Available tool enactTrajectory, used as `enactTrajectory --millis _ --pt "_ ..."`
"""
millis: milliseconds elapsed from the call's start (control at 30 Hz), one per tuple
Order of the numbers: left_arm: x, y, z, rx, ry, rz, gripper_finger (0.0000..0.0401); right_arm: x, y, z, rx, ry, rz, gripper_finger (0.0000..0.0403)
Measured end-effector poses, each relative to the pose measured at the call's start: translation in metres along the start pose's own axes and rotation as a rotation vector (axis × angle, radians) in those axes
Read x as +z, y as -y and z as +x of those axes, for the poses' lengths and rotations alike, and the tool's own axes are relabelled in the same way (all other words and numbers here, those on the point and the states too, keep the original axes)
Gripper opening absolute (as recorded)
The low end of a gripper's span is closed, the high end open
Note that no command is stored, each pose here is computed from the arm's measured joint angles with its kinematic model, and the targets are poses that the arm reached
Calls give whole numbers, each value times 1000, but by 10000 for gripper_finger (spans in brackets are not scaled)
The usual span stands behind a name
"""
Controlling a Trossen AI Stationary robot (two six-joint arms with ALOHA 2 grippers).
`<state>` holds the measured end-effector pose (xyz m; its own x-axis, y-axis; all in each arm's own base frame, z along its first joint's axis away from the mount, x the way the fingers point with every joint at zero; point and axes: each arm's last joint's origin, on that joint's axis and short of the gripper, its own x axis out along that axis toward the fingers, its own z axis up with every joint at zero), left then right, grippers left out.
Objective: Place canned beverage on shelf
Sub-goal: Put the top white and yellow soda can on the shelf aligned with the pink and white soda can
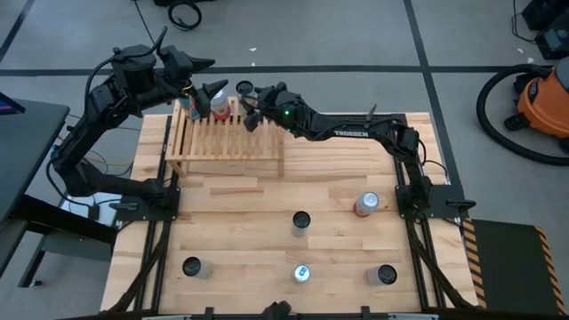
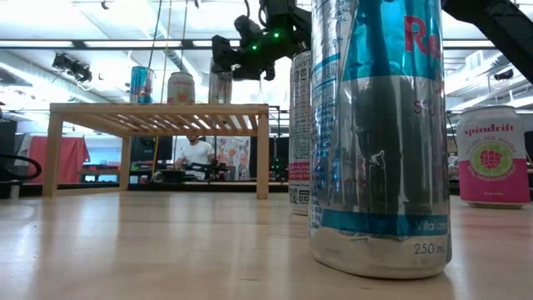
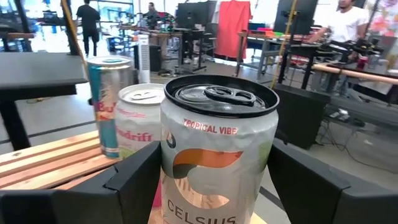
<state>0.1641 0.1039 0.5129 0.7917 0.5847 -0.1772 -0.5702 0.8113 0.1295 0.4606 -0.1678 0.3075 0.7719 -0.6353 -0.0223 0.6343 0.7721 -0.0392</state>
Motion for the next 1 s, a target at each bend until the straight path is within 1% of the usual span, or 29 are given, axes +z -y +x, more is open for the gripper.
enactTrajectory --millis 100,500,667,900,1000 --pt "0 0 0 0 0 0 315 0 -1 -1 -16 0 5 288" --pt "0 0 0 0 0 -1 315 2 -7 -2 10 15 14 288" --pt "0 0 0 0 1 -1 315 -2 -5 1 80 16 39 288" --pt "0 0 0 0 0 -2 315 -3 -2 2 60 18 31 288" --pt "0 0 0 0 0 -2 315 -3 -2 3 40 23 10 288"
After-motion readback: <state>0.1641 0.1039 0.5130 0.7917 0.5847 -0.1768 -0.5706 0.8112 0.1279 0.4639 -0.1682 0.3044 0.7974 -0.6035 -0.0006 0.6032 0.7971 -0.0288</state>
